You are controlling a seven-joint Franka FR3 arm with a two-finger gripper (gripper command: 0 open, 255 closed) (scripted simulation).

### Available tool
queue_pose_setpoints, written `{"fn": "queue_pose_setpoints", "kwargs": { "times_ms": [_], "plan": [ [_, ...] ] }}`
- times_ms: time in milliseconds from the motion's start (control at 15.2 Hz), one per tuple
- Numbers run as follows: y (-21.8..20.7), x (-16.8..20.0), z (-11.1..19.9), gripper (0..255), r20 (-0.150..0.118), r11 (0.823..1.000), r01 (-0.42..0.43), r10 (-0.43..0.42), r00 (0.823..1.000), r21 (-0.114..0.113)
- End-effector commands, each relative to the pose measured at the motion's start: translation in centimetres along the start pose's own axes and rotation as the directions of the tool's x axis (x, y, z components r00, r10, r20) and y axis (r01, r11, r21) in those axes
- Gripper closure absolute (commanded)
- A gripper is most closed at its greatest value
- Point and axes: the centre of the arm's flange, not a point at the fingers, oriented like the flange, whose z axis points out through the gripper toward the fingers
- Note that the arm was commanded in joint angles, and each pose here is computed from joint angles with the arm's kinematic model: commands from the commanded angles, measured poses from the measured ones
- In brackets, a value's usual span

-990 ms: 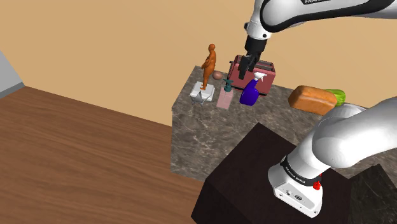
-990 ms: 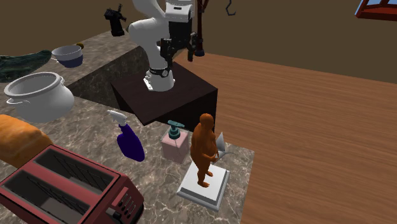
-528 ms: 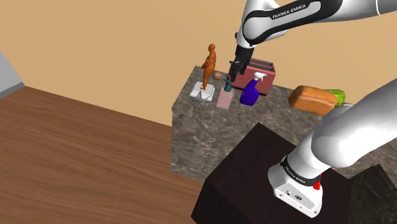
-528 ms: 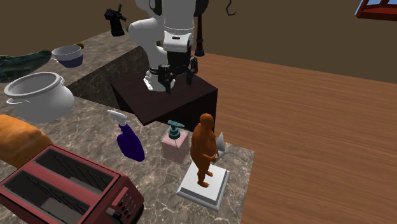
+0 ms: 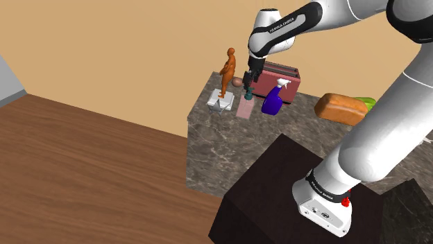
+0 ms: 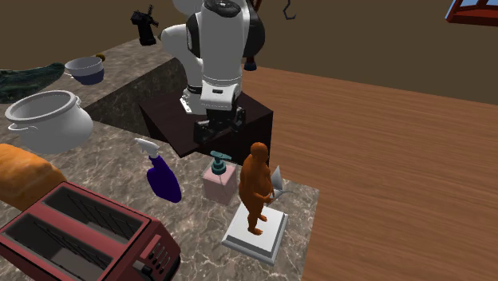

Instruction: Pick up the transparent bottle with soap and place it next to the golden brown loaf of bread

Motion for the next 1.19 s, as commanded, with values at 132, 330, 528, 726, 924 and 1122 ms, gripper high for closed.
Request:
{"fn": "queue_pose_setpoints", "kwargs": {
  "times_ms": [132, 330, 528, 726, 924, 1122],
  "plan": [
    [1.0, 0.6, 2.0, 0, -0.001, 1.000, 0.000, 0.000, 1.000, -0.004],
    [1.0, 0.6, 3.6, 0, -0.001, 1.000, 0.000, 0.000, 1.000, -0.004],
    [1.0, 0.6, 4.9, 0, -0.001, 1.000, 0.000, 0.000, 1.000, -0.004],
    [1.0, 0.6, 4.9, 0, -0.001, 1.000, 0.000, 0.000, 1.000, -0.004],
    [1.0, 0.6, 4.9, 0, -0.001, 1.000, 0.000, 0.000, 1.000, -0.004],
    [1.0, 0.6, 4.9, 255, -0.001, 1.000, 0.000, 0.000, 1.000, -0.004]
  ]
}}
